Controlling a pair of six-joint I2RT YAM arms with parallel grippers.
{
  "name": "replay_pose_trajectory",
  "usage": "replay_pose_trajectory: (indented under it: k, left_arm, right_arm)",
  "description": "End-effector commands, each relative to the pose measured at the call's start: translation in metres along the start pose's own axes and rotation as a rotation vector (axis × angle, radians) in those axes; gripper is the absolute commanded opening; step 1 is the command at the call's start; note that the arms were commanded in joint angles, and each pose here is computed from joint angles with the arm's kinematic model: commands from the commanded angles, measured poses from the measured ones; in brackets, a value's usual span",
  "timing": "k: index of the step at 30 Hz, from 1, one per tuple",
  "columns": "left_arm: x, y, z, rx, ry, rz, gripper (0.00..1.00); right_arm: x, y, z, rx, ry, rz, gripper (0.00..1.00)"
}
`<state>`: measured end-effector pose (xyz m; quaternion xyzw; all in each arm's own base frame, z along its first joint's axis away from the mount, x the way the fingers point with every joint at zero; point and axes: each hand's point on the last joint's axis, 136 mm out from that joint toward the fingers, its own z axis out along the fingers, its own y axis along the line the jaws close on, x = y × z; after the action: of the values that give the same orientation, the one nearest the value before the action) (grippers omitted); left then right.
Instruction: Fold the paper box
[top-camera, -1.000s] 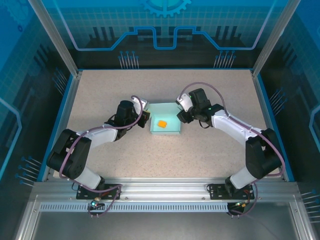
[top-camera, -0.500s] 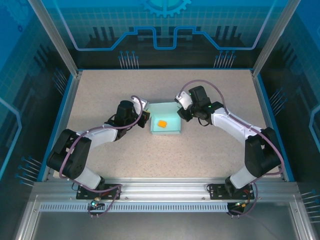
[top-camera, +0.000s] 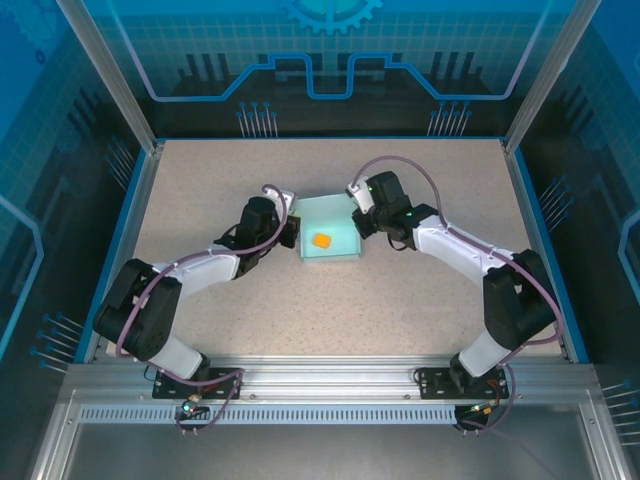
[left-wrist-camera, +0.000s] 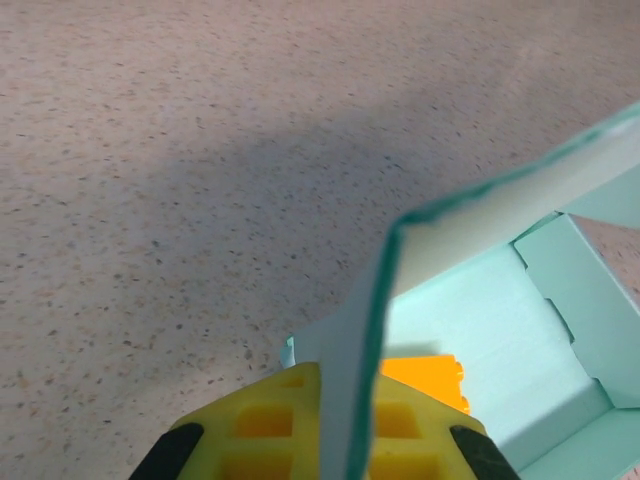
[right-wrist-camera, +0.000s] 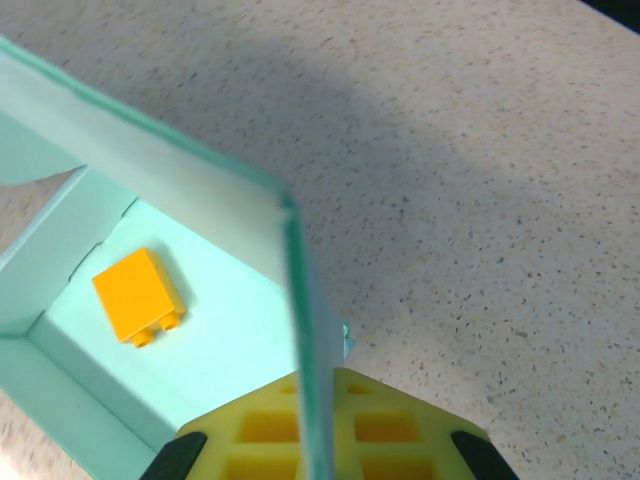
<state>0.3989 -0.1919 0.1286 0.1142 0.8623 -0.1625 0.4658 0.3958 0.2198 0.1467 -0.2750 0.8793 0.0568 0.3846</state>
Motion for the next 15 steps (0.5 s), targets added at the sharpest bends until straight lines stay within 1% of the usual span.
replay_pose_trajectory:
  k: [1,6,11,15]
  left_arm:
    - [-0.033,0.003,-0.003,-0.123,-0.075,-0.101,0.00]
    - [-0.045,0.004,0.000,-0.226,-0.101,-0.184,0.00]
    - [-0.051,0.002,0.006,-0.269,-0.143,-0.260,0.00]
    - [-0.051,-0.001,0.013,-0.302,-0.153,-0.274,0.00]
  right_arm:
    - [-0.006,-0.007,0.009,0.129,-0.010,0.134,0.01]
    - [-0.008,-0.006,0.016,0.249,-0.035,0.247,0.01]
    - [-0.014,-0.005,0.022,0.303,-0.081,0.348,0.00]
    - [-0.018,-0.007,0.027,0.324,-0.107,0.392,0.00]
